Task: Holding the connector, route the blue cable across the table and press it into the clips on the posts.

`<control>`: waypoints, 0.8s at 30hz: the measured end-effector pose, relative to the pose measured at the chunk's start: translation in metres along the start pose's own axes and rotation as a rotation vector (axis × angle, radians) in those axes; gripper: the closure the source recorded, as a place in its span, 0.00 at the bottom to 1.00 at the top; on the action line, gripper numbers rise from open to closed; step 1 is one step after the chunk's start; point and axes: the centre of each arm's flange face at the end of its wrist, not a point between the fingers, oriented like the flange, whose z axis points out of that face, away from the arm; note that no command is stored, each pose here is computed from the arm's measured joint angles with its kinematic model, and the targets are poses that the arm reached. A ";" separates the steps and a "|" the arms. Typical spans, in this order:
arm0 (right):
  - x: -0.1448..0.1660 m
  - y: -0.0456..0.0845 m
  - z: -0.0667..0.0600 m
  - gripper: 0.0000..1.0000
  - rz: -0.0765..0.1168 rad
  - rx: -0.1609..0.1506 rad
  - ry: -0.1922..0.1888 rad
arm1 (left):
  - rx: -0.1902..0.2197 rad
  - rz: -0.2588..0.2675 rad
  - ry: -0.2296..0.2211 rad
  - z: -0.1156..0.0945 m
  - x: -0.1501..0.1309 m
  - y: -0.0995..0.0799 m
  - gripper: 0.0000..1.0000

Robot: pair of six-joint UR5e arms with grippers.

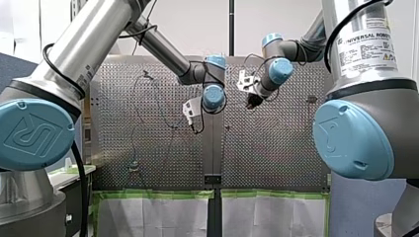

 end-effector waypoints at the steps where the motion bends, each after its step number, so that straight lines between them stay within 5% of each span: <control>1: -0.004 0.002 0.000 1.00 0.005 -0.005 0.000 | 0.003 0.005 0.003 -0.001 0.004 0.001 1.00; 16: -0.078 0.025 0.009 1.00 0.039 -0.046 -0.050 | 0.033 0.107 0.068 -0.018 0.083 0.033 1.00; 24: -0.084 0.038 0.020 1.00 0.050 -0.045 -0.017 | 0.024 0.208 0.167 -0.034 0.131 0.057 1.00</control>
